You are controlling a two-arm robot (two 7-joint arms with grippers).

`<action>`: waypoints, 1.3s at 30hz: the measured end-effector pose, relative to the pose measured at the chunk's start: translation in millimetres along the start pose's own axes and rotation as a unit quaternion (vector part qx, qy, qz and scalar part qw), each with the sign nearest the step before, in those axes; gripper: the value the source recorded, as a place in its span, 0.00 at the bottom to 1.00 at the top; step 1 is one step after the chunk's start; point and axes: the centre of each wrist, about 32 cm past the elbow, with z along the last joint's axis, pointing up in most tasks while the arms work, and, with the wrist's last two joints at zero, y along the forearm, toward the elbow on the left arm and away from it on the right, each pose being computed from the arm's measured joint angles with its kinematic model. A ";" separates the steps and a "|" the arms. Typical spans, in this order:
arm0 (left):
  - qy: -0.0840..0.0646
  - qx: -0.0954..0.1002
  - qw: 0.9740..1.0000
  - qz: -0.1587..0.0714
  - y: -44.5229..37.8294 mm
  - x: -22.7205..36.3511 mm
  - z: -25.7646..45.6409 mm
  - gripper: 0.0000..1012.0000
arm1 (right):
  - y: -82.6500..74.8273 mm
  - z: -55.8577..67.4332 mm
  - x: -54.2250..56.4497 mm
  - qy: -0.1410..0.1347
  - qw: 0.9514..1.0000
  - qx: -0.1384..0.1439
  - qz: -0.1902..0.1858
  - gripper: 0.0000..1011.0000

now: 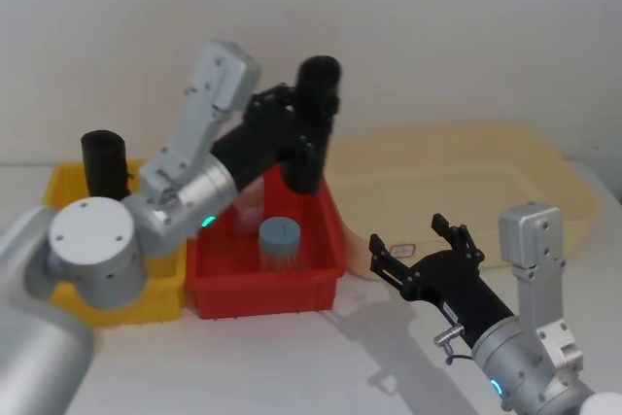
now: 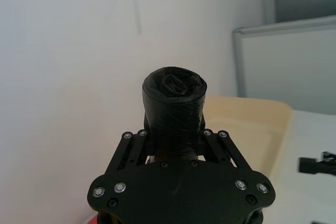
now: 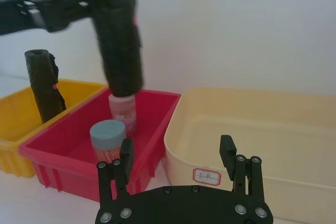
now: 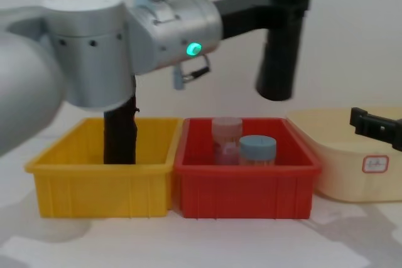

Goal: Pick up the garbage bag with the one hand and transfer it to the other hand.

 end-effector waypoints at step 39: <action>0.060 0.001 0.992 -0.111 -40.8 -31.9 -2.1 0.37 | 0.1 0.0 -0.2 0.000 1.000 0.000 0.000 0.99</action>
